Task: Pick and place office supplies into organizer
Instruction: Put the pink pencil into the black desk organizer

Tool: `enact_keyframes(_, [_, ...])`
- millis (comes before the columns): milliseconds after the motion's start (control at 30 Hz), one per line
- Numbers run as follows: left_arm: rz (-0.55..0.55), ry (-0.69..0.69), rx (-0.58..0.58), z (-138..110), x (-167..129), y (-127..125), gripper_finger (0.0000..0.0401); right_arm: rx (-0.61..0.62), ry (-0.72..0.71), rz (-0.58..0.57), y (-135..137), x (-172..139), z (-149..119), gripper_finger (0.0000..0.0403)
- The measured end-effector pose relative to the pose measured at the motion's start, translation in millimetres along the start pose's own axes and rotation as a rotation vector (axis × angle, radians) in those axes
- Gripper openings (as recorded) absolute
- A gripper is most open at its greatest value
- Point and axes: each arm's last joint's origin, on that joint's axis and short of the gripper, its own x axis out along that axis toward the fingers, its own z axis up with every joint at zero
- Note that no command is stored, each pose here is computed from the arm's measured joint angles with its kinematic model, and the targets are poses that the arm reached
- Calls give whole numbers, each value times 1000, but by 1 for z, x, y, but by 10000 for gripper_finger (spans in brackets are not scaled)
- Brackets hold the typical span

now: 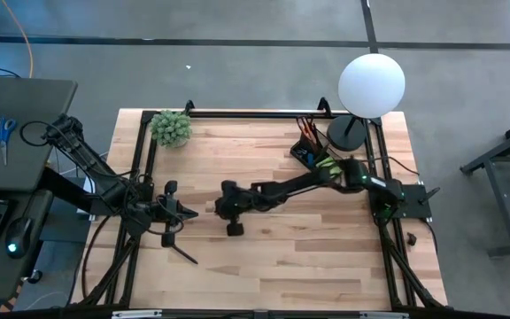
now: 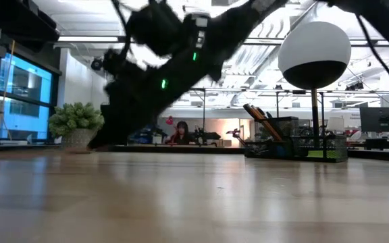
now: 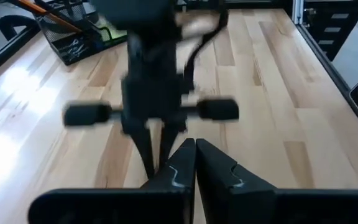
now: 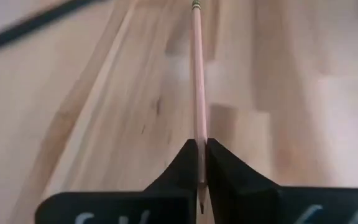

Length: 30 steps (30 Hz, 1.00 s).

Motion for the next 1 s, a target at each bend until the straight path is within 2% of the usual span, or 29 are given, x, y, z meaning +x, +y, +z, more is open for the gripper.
enact_keyframes(200, [-4, 9, 5, -1, 0, 0, 5, -44, 172, -62, 13, -44, 18, 2])
enact_keyframes(367, [-11, 10, 2, -1, 0, 0, 5, -51, 239, -193, 22, -84, 20, 1])
enact_keyframes(433, [-20, 15, 2, -1, 0, 0, 5, 0, 187, -207, 22, -103, 8, 3])
enact_keyframes(633, [-17, -34, -10, 4, 0, -2, 5, 148, -185, -256, 23, -167, -41, 3])
enact_keyframes(800, [-33, -86, 32, 10, 0, -5, 11, 240, -414, -300, 21, -211, -78, 2])
enact_keyframes(900, [-3, -106, 37, 12, 0, -4, 16, 263, -479, -297, 22, -220, -90, 1])
enact_keyframes(1000, [48, -124, 34, 12, 0, -3, 19, 240, -476, -268, 25, -212, -94, 0])
